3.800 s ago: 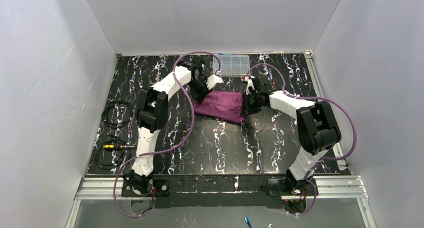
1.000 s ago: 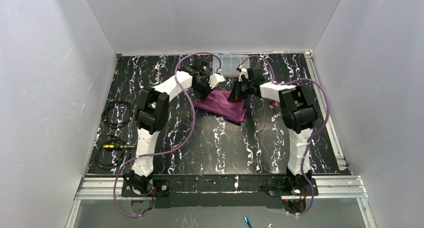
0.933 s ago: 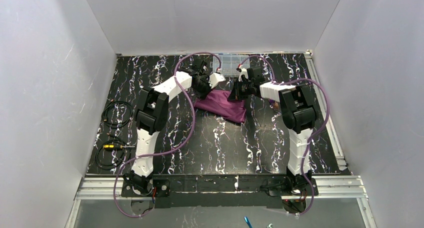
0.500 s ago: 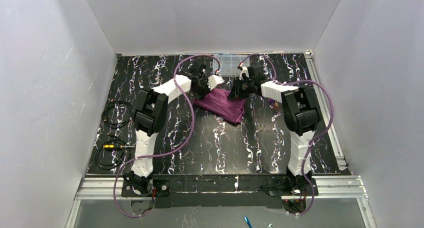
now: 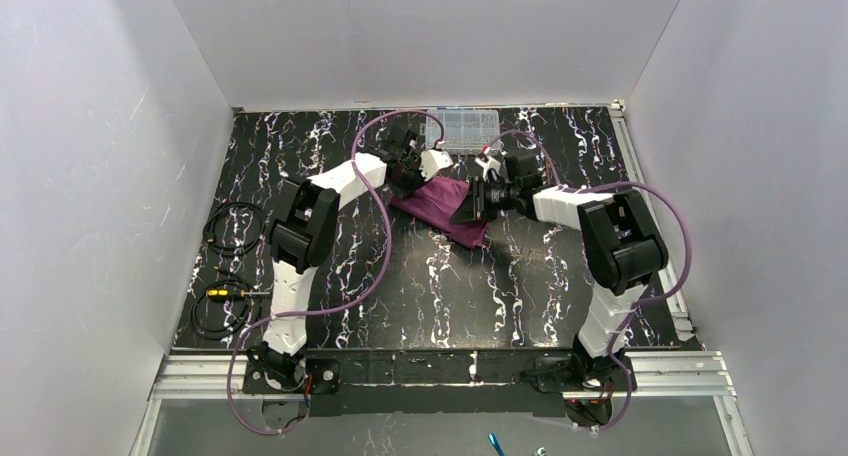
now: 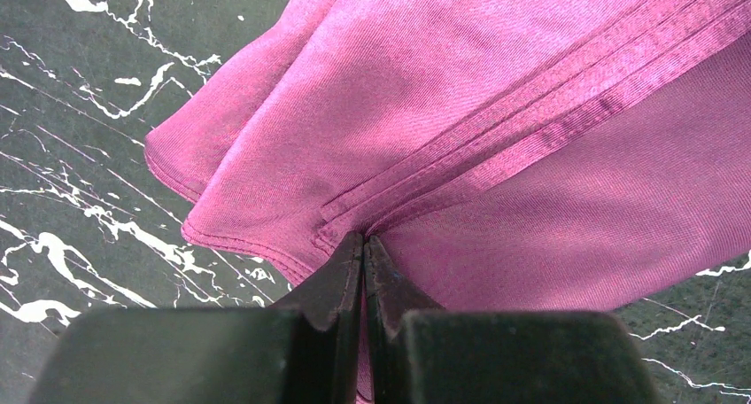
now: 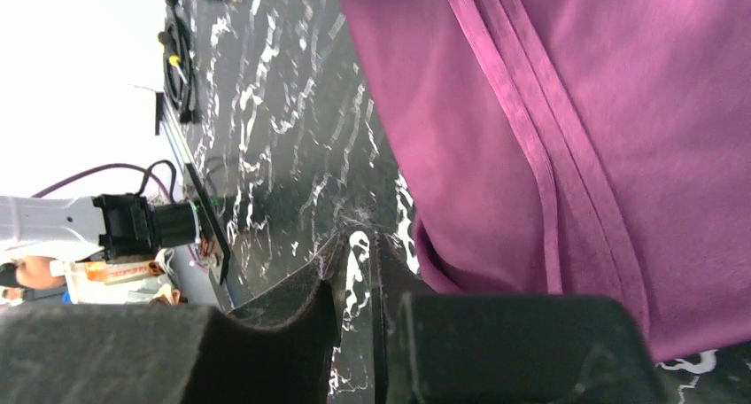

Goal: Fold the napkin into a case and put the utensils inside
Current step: Smooth out the 2/3-rectangle-folded napkin at the center of the board.

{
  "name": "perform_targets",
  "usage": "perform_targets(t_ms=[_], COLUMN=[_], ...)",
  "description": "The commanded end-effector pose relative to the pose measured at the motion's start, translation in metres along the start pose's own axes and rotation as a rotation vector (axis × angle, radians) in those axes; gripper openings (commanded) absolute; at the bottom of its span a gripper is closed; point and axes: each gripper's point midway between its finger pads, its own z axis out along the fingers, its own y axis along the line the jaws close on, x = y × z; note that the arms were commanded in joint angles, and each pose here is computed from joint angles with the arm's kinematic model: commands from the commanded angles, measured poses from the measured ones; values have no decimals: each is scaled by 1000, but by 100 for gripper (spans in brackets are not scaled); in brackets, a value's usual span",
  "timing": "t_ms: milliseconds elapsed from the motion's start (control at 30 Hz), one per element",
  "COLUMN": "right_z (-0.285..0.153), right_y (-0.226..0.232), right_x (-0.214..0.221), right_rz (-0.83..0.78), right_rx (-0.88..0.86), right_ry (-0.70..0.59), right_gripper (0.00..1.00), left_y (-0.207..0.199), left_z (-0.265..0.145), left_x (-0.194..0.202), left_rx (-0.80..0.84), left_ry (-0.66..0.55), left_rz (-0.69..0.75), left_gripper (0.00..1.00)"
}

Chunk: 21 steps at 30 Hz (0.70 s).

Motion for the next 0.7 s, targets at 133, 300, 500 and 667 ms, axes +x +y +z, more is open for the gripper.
perform_targets(t_ms=[133,300,500,667], right_z=[15,21,23,24], right_y=[-44,-64,-74,-75], right_x=[34,38,42,48], right_rz=[79,111,136,153], right_rx=[27,38,45,29], right_ry=[58,65,60,70], right_gripper=[20,19,18,18], left_y=[7,26,21,-1], left_z=[-17,-37,-71,-93], left_x=[-9,-20,-35,-50], left_rx=[-49,-121,-50,54], left_ry=[-13,-26,-34,-74], left_rz=[5,10,-20,-96], left_gripper=[0,33,43,49])
